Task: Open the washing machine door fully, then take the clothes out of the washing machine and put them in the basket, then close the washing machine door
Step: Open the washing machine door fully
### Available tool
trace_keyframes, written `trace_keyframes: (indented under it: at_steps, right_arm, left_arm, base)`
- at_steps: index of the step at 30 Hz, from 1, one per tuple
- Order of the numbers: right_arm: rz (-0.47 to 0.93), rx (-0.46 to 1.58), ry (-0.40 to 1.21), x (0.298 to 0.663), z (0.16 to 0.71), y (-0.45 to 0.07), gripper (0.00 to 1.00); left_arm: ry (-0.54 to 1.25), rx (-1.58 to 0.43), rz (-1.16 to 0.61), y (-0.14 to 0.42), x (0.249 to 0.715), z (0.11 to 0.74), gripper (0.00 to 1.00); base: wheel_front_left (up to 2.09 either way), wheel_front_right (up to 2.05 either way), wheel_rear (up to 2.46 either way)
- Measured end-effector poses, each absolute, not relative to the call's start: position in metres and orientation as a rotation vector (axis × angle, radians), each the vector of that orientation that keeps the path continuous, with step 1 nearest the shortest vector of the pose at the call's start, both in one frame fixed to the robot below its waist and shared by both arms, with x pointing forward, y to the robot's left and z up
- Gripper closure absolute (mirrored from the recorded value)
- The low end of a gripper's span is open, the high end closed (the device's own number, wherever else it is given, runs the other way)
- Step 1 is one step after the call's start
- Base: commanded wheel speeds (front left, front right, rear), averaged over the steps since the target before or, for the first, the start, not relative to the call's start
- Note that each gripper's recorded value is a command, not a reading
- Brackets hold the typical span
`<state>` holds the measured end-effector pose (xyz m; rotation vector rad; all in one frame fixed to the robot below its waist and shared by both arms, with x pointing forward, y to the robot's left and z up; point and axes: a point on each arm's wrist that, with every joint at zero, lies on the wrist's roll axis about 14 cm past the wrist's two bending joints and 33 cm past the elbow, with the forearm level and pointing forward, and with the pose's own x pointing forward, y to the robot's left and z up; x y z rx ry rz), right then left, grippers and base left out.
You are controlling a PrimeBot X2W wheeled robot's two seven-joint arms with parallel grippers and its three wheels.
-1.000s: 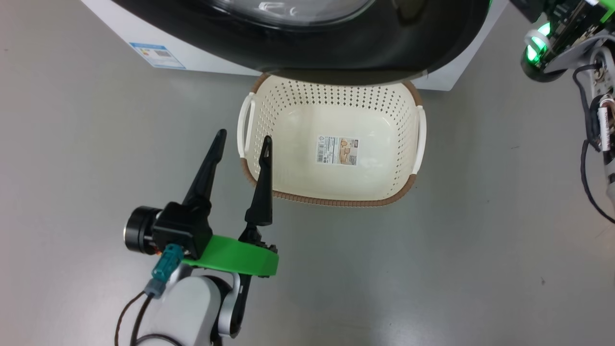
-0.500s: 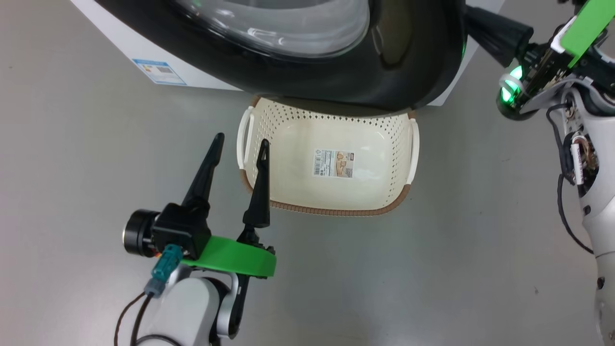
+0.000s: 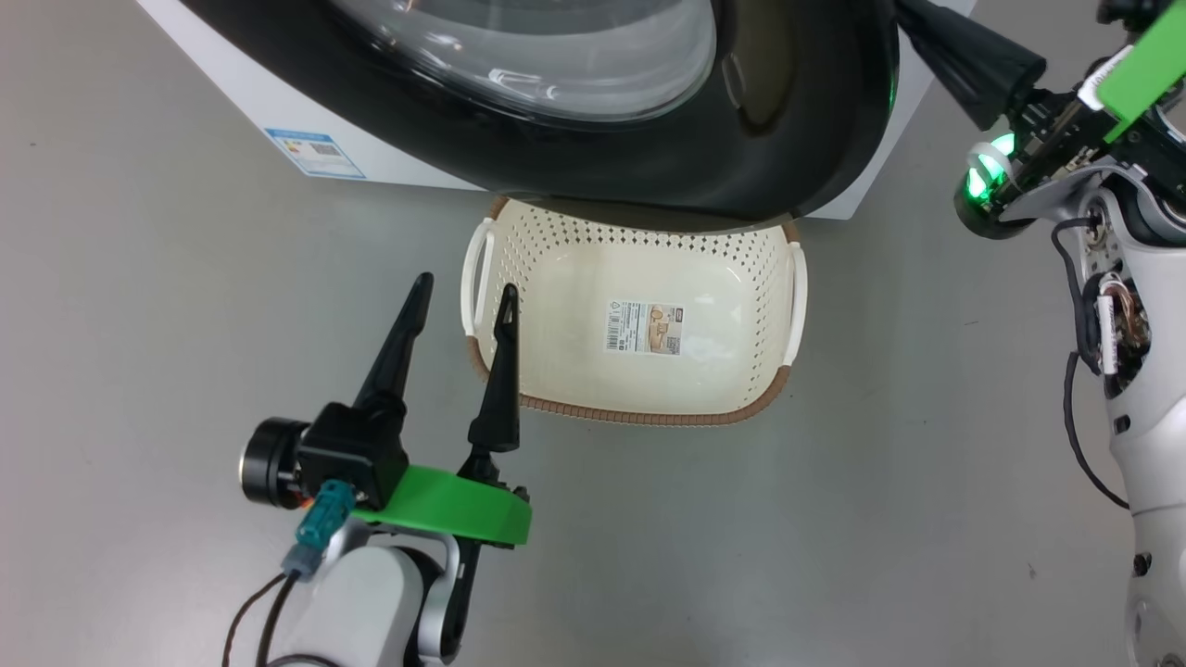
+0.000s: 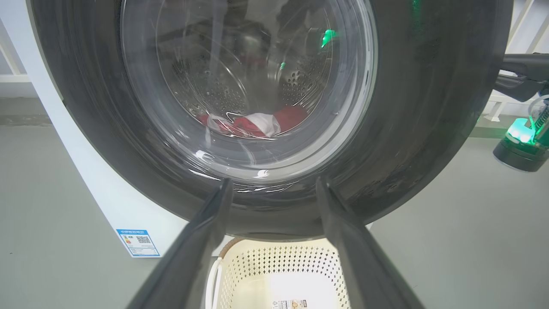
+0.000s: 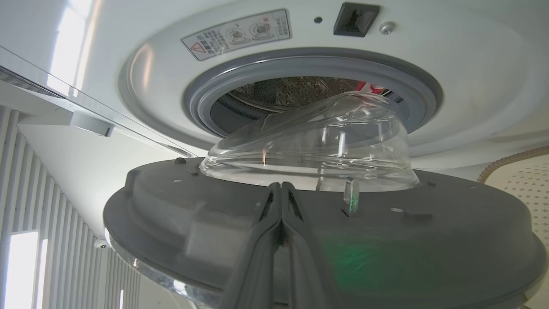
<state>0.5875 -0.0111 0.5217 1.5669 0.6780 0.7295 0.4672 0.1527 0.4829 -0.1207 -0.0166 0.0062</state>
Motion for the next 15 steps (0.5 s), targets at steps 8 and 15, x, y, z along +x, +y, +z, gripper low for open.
trace_keyframes:
  at_steps: [8, 15]
  right_arm:
    - [0.625, 1.638, 0.538, 0.588, 0.519, -0.041, 0.00]
    - [0.483, 1.644, 0.480, 0.565, 0.493, -0.069, 0.00]
  left_arm:
    - [-0.023, -0.123, 0.002, 0.151, 0.467, 0.486, 0.00]
    - [-0.032, -0.126, 0.002, 0.151, 0.466, 0.490, 0.00]
  base:
    - [0.00, 0.00, 0.00]
    - [0.00, 0.00, 0.00]
